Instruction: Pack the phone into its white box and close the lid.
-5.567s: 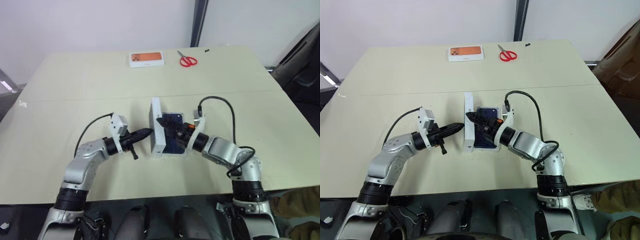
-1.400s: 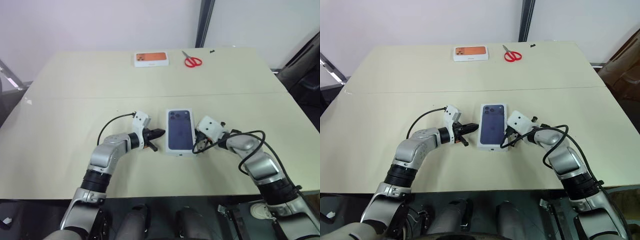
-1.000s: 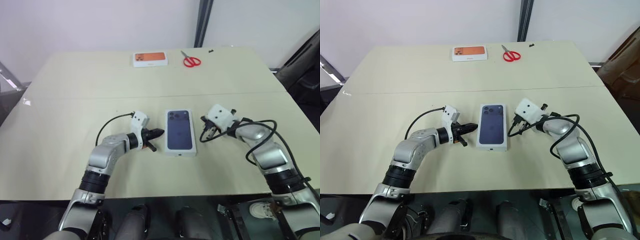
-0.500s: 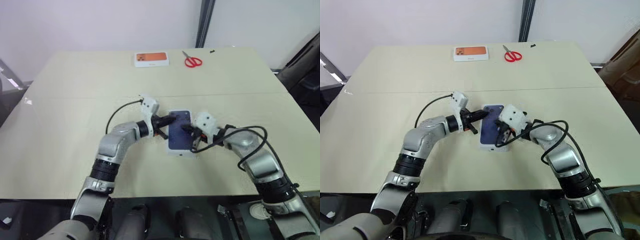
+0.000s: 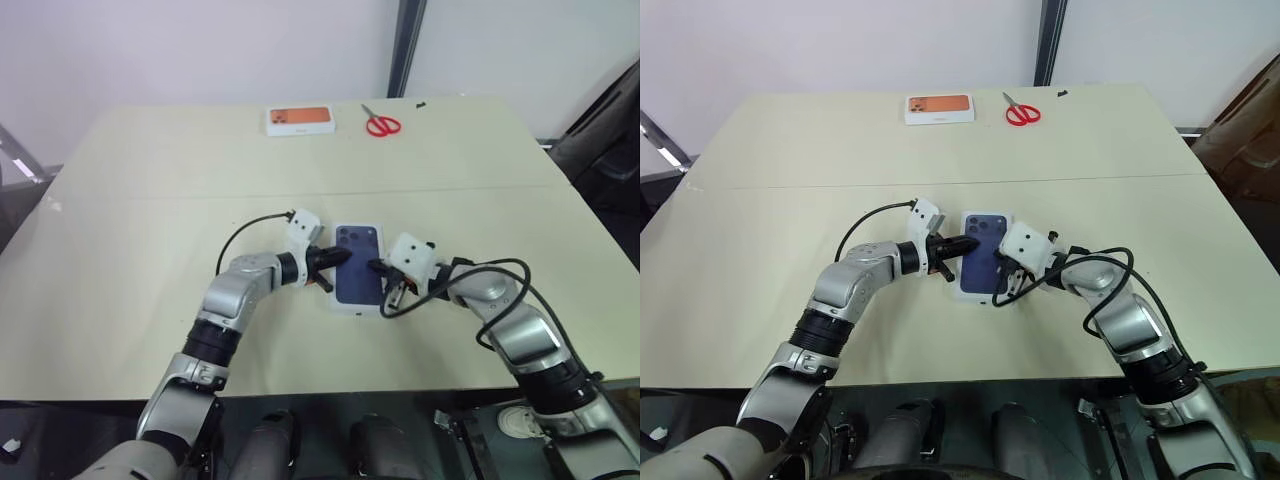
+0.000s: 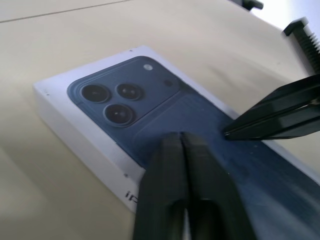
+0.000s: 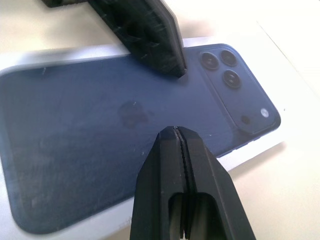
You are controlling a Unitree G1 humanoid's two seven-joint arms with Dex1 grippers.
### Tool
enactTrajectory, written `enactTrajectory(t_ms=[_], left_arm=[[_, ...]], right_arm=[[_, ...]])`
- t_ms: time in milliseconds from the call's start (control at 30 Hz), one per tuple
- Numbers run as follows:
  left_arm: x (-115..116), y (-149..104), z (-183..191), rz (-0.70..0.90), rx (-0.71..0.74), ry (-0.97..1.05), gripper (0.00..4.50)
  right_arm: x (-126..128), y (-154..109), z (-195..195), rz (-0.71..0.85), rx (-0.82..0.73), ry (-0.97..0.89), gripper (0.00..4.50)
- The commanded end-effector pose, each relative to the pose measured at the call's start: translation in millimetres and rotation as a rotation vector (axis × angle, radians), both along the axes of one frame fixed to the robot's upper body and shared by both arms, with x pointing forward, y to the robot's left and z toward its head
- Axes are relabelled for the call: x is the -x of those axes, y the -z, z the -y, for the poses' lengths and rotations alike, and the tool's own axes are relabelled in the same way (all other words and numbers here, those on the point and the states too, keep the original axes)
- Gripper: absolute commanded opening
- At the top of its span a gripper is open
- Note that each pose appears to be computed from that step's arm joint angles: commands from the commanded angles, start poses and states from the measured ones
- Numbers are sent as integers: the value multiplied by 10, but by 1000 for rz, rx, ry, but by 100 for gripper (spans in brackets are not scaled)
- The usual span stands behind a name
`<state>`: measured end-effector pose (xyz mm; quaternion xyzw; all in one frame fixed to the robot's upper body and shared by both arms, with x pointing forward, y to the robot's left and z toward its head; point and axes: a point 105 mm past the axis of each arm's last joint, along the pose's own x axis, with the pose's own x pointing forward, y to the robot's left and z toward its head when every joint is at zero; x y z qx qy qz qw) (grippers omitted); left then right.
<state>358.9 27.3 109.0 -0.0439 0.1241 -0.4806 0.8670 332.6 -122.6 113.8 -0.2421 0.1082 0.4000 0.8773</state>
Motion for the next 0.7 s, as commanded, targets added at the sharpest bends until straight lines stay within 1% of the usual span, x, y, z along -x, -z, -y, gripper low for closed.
enactTrajectory(t_ms=[33, 67, 100, 167, 200, 233, 267, 367, 500, 600, 700], left_arm=[[-65, -240, -249, 104, 35, -37, 224], [-64, -297, -334, 127, 35, -38, 281], [-66, -344, -417, 147, 34, -41, 323], [-58, -406, -616, 188, 15, -55, 423], [-44, -430, -721, 220, 0, -65, 450], [-11, -438, -796, 239, -11, -56, 450], [13, -420, -898, 241, -27, -64, 450], [56, -381, -1196, 231, -50, -116, 450], [280, -347, -1547, 236, -87, -143, 450], [401, -319, -1713, 234, -120, -163, 450], [484, -304, -1811, 219, -124, -174, 450]], right_arm=[[-176, -332, 194, 116, -63, 75, 133], [-217, -413, 251, 133, -101, 98, 183], [-237, -470, 290, 143, -125, 106, 230], [-223, -532, 325, 166, -131, 87, 330], [-203, -544, 336, 168, -131, 78, 383], [-166, -537, 335, 136, -162, 63, 426], [-114, -532, 329, 98, -203, 42, 426], [25, -503, 397, 67, -243, 11, 426], [213, -454, 591, 50, -227, 20, 426], [302, -448, 692, 55, -203, 25, 426], [334, -433, 785, 50, -188, 50, 426]])
